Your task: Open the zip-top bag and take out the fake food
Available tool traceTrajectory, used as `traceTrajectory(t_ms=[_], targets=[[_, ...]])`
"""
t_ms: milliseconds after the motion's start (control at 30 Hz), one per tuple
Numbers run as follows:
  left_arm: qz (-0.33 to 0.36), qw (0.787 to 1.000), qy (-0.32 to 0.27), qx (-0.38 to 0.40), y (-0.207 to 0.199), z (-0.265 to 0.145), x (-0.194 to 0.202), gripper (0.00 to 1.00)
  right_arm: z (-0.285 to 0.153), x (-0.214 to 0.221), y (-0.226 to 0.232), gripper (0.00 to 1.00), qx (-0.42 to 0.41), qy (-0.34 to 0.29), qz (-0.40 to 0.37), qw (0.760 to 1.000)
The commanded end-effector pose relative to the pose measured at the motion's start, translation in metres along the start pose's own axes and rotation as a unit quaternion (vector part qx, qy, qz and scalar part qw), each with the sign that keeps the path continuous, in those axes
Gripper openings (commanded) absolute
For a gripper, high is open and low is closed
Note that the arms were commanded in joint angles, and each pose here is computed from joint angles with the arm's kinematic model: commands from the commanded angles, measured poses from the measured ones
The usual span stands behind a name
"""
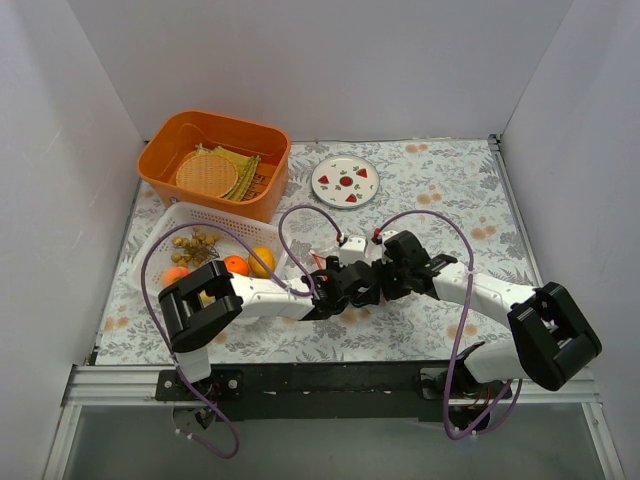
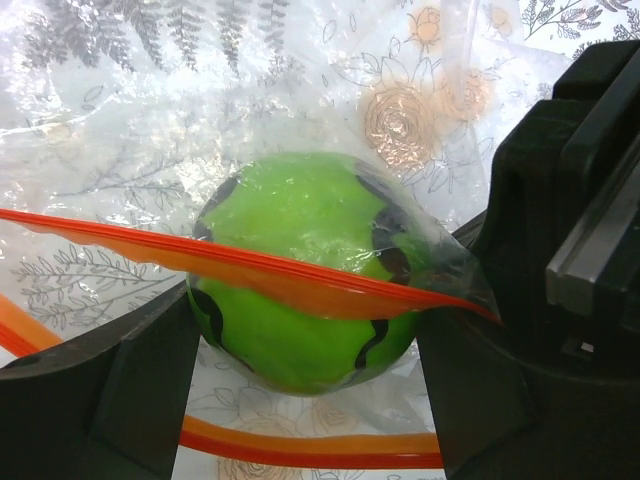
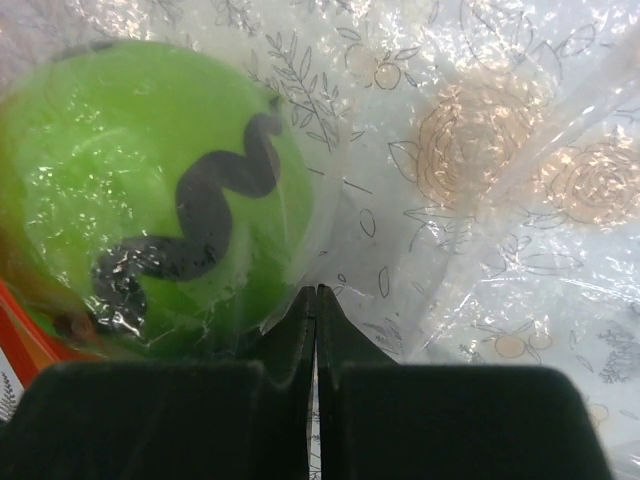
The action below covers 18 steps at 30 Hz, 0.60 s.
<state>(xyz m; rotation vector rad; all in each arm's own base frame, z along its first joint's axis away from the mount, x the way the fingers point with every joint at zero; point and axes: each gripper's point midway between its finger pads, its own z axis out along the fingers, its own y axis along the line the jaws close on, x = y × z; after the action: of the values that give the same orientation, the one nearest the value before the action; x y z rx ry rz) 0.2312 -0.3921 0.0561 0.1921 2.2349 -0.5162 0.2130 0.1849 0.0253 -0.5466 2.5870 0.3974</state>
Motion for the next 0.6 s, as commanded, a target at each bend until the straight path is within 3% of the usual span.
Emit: traceTrajectory(t_ms=[0,233,567], targets=[[-0.010,0.999,-0.041,0.029,-0.022,-0.004,-0.033,0.52,-0.005,-0.018,0.004,0.01,0.006,-0.022,0.005,1.000],[-0.030,0.998,-0.027,0.052,-0.020,-0.024,-0.031,0.45,-0.014,-0.031,-0.032,0.01,0.077,-0.041,0.077,0.993],[-0.046,0.997,-0.005,0.065,-0.012,-0.044,-0.022,0.46,-0.023,-0.049,-0.054,0.01,0.130,-0.069,0.109,0.983]])
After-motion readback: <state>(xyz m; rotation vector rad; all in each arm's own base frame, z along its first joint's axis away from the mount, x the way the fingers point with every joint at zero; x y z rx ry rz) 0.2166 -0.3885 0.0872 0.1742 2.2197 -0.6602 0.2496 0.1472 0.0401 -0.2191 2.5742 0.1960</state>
